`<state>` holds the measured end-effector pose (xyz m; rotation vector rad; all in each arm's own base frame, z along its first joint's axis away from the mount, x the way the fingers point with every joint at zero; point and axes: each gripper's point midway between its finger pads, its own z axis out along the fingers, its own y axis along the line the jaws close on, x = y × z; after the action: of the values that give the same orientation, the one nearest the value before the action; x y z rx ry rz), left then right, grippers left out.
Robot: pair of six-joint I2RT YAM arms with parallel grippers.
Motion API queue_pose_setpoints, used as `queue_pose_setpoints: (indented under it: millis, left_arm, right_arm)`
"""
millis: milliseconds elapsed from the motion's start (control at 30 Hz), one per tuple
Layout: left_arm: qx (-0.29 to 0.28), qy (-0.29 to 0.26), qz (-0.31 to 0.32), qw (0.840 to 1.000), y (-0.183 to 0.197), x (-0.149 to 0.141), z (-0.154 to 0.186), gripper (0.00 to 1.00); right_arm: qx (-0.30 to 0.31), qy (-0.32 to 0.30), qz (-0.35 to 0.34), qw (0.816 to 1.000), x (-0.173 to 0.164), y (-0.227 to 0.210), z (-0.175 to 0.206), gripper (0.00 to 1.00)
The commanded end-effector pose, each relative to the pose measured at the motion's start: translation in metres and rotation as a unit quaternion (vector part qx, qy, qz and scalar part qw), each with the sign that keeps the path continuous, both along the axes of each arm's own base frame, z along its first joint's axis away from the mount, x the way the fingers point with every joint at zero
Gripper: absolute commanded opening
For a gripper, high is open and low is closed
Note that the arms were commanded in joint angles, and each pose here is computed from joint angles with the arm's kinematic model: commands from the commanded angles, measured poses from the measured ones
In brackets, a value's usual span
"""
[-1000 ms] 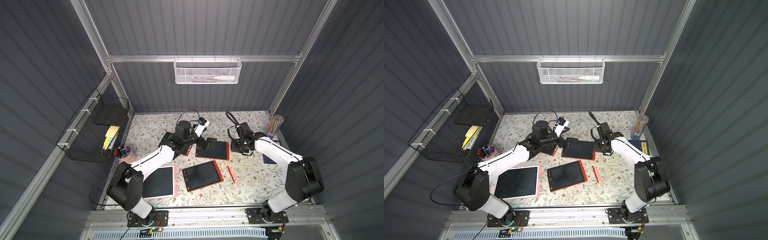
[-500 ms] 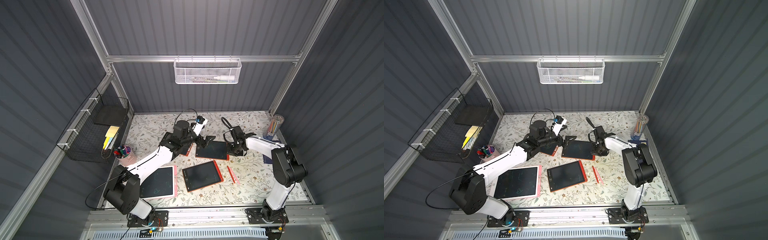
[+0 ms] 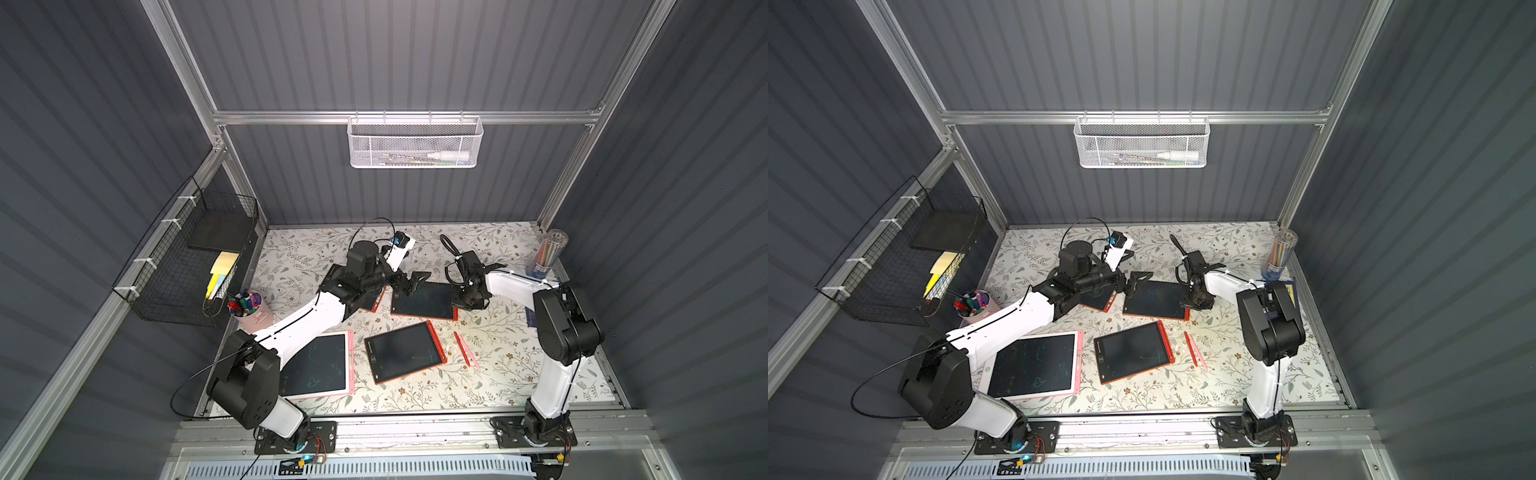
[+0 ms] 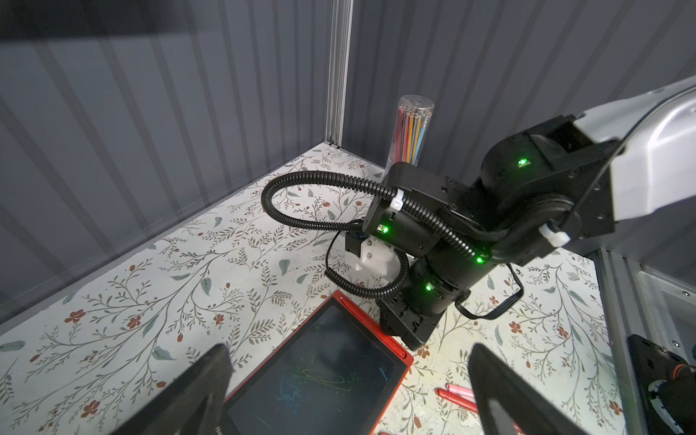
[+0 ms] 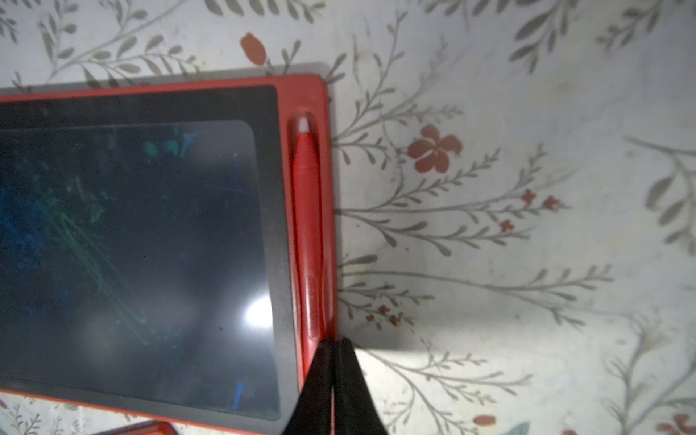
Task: Place the stylus back onto the writing tablet
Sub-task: Adjust the stylus on the writing tablet.
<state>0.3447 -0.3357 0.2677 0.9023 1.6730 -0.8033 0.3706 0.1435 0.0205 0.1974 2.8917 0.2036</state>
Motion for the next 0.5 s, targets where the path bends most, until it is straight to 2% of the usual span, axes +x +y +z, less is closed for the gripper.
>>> queue_pose_setpoints:
  millis: [0,233,467]
  left_arm:
    - [-0.006,-0.012,-0.011,1.0,0.0,-0.007,0.007,0.99]
    - [-0.007,-0.012,-0.016,1.0,-0.001,-0.008,0.008,0.99]
    - [-0.011,-0.014,-0.016,1.0,0.0,-0.01,0.012,0.99]
  right_arm:
    - [-0.021,0.008,0.0,1.0,-0.003,-0.004,0.0,0.09]
    - [-0.037,-0.025,0.001,0.999,0.014,-0.007,0.029,0.1]
    - [-0.037,-0.02,0.004,0.999,0.027,-0.002,0.024,0.11]
